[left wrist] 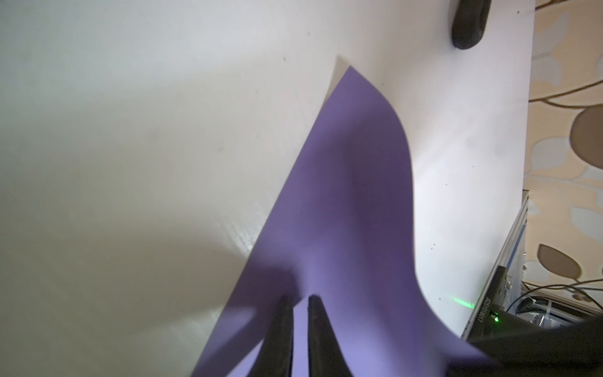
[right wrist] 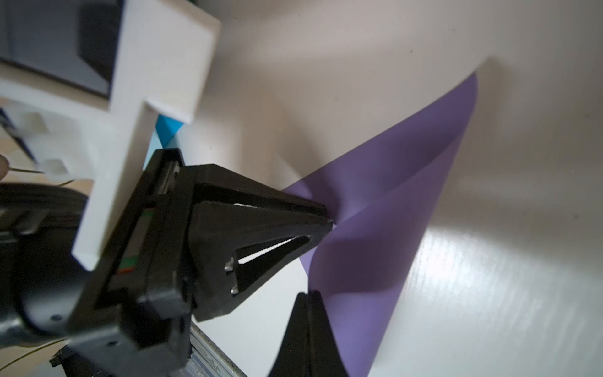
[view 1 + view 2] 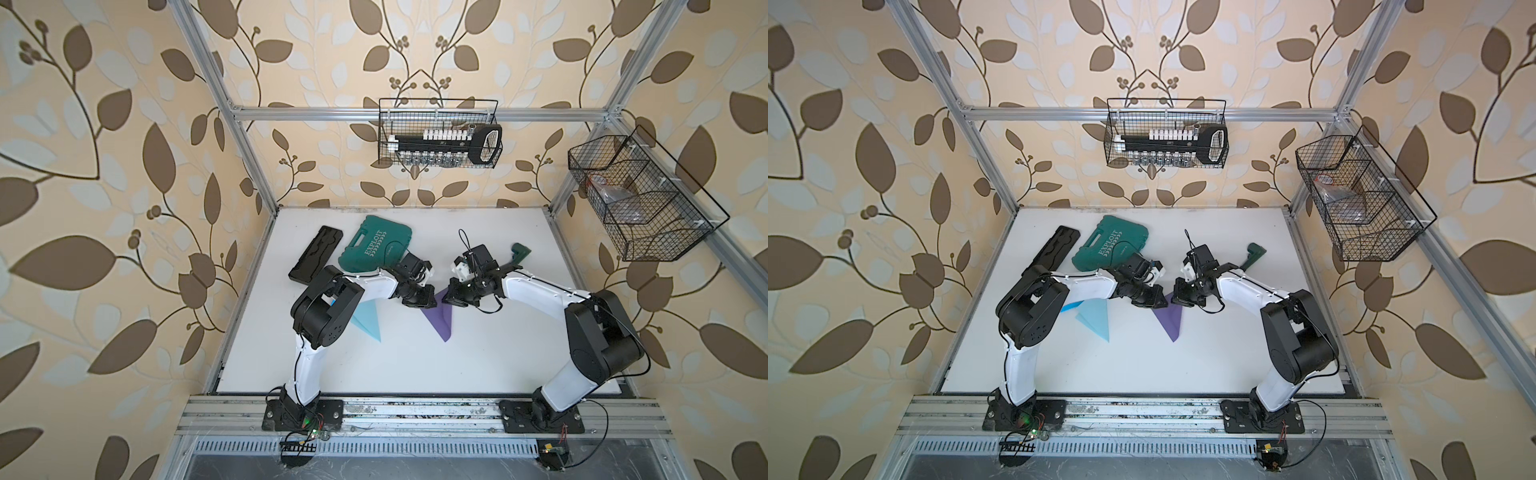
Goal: Fold the square paper diagonally
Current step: Fold the paper at the center of the board.
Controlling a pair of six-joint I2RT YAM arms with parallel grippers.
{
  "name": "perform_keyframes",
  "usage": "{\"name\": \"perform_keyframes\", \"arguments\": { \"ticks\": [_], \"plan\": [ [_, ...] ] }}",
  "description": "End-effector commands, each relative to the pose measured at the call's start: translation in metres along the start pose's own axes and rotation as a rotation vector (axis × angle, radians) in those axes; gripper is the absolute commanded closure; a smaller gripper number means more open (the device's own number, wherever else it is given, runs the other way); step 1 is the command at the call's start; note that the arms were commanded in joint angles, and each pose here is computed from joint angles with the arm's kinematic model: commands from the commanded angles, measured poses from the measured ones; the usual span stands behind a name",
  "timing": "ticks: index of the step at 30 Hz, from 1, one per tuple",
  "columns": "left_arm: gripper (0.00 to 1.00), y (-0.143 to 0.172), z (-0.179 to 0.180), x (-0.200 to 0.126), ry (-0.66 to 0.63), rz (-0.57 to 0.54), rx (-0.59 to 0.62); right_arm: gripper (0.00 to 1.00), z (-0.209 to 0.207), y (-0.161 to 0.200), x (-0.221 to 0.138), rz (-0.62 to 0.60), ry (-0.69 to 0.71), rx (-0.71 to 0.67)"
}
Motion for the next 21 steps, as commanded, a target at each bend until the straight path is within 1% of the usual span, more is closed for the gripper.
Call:
{"name": "perform_keyframes", "arguments": {
  "ticks": [1,21],
  "plan": [
    [0.87,0.0152,0.0188,0.0003,-0.077,0.037,-0.012,1.0,0.0067,-0.0043,-0.0061,-0.011,0.001,-0.018],
    [0.86,0.0156,0.0198,0.0024,-0.078,0.042,-0.013,1.0,0.0149,-0.002,-0.0028,-0.008,-0.022,-0.023]
  ]
}}
Point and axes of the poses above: each gripper's point midway between its finger pads, its own x axis out along the fingers, its own z axis along the line the jaws close on, y = z × x, the point moved 1 cm from there along -x, back along the fingers, and after that the axes turned 8 degrees about -x, right-handed, at the moved point
